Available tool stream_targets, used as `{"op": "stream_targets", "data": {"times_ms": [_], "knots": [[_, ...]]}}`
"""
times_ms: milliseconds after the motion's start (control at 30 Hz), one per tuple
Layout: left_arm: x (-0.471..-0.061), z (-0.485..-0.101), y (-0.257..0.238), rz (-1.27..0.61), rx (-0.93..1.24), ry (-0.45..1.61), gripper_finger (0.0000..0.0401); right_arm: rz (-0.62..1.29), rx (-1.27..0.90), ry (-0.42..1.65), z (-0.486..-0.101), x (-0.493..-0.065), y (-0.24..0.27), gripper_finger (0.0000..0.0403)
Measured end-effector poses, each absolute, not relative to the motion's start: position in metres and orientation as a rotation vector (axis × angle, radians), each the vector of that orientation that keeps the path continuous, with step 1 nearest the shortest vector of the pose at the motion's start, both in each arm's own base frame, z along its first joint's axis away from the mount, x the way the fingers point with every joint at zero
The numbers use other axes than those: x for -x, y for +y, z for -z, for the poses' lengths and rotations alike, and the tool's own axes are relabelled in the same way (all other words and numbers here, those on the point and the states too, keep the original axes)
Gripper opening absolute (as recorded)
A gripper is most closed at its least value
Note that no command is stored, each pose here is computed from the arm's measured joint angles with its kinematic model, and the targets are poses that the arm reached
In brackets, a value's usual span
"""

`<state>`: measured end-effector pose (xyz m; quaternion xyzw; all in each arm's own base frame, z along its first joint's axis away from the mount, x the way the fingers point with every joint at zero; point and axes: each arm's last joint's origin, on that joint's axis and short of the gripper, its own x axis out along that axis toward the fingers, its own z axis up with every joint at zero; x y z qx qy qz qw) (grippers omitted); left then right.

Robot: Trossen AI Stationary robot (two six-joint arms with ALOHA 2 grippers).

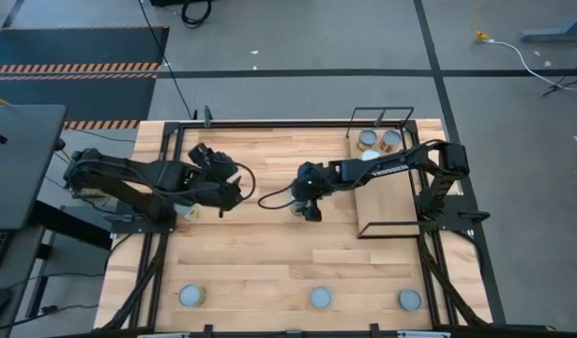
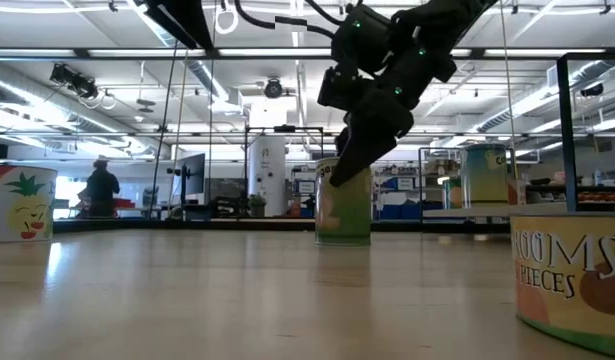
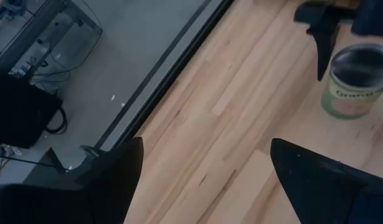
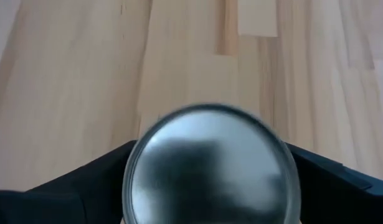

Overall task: Pick and place cans onto a shelf
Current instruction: Put the canned oranges on the shelf

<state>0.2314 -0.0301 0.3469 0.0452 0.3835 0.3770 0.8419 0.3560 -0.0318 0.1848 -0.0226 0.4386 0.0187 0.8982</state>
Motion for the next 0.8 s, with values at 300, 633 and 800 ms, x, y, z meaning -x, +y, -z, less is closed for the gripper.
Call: {"op": "stream_targets", "data": {"times_ms": [300,633,800], "knots": [[-0.231,-0.346,-0.032,-0.791,-0.096,0.818,0.0357,-0.08,0.114,0.914,-0.203,-0.345,-0.027,0.0313],[-0.231,-0.346,-0.032,-0.818,-0.032,0.787,0.0357,0.04,0.181,0.92,-0.291,-0.259,-0.033,0.0313],[-0.232,-0.347,-0.032,-0.834,-0.035,0.759,0.0357,0.333,0.12,0.824,-0.336,-0.192,-0.041,0.0318]]}}
